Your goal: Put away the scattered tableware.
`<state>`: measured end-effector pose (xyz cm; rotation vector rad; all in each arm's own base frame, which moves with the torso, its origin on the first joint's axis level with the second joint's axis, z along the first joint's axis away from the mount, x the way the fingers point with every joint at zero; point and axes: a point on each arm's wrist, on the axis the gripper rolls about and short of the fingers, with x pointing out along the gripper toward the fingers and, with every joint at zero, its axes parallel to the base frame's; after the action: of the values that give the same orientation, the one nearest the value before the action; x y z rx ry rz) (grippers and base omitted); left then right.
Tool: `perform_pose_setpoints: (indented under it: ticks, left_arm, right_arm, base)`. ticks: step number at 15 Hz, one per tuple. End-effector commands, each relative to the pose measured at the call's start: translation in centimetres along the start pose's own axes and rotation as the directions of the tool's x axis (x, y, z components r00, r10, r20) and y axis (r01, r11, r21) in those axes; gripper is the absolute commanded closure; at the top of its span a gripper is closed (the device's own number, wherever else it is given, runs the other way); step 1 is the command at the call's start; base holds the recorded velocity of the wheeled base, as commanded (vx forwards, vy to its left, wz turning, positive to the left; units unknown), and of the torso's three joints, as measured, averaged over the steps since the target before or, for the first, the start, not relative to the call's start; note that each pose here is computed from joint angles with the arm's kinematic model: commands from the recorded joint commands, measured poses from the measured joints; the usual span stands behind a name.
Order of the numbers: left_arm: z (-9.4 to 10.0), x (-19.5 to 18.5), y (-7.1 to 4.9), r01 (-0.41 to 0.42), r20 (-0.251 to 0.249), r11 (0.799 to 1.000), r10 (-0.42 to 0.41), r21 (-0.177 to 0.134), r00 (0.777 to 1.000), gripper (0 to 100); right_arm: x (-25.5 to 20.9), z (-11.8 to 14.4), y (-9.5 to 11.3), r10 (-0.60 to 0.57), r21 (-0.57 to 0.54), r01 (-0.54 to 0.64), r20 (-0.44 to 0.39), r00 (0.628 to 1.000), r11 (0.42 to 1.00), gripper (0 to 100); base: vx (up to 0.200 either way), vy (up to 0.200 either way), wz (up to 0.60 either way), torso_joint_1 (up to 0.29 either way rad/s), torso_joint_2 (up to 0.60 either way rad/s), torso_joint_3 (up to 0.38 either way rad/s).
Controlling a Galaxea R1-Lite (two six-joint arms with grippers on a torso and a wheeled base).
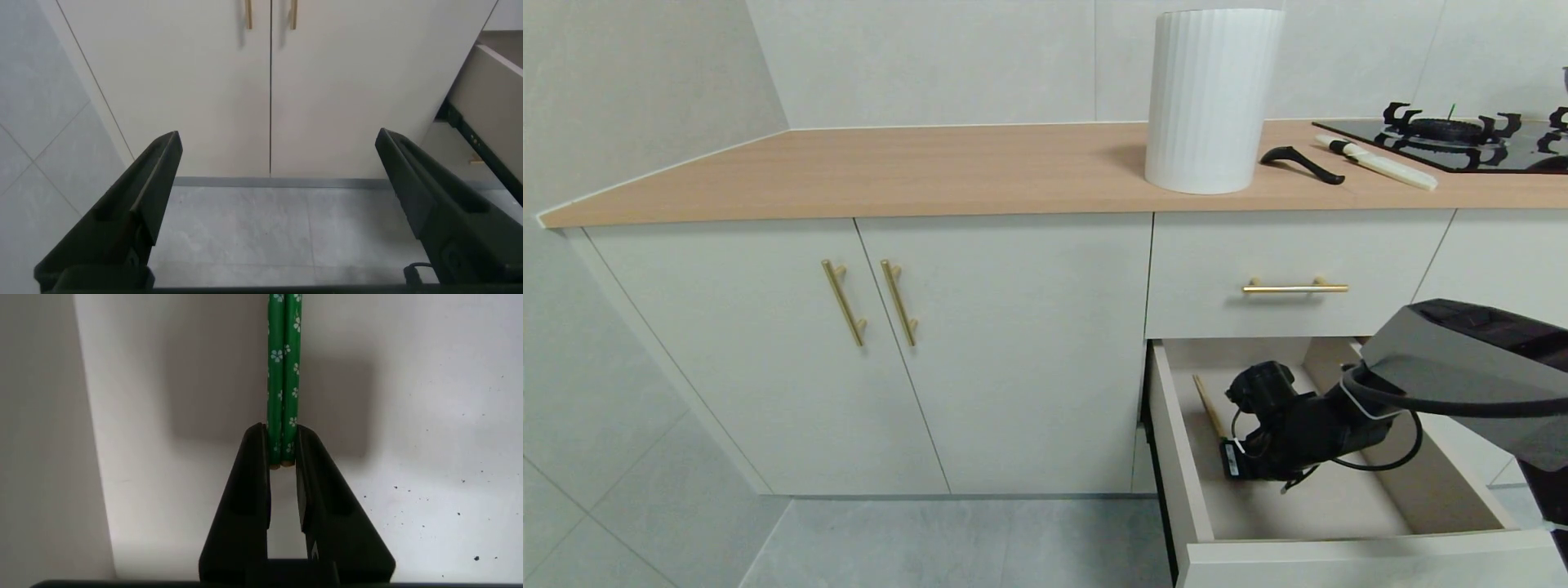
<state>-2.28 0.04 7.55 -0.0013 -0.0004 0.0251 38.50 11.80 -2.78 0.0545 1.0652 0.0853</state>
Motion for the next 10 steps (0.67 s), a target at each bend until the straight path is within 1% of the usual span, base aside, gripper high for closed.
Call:
perform_pose_setpoints:
  ticks: [1,5,6,10]
  left_arm:
    - [0.00,0.00,0.00,-0.001,0.000,1.000,0.001,0.000,1.000,0]
    - [0.00,0.00,0.00,-0.001,0.000,1.000,0.001,0.000,1.000,0]
    - [-0.01,0.00,0.00,-0.001,-0.002,1.000,0.001,0.000,1.000,0]
    - [-0.01,0.01,0.00,-0.001,-0.003,1.000,0.001,0.000,1.000,0]
  right_arm:
    - [0.10,-0.07,0.00,-0.001,-0.001,0.001,-0.003,1.000,1.000,100]
    - [0.10,-0.07,0.00,-0.002,-0.002,0.002,-0.003,1.000,1.000,100]
    - [0.10,-0.07,-0.01,-0.005,-0.002,0.005,-0.002,1.000,1.000,0]
    - [0.10,-0.07,-0.02,-0.010,-0.001,0.010,-0.001,1.000,1.000,0]
  base:
    - [0.000,0.000,0.00,0.000,0.00,0.000]
    - [0.000,0.000,0.00,0.000,0.00,0.000]
    - [0.000,0.000,0.00,0.000,0.00,0.000]
    - [0.000,0.000,0.00,0.000,0.00,0.000]
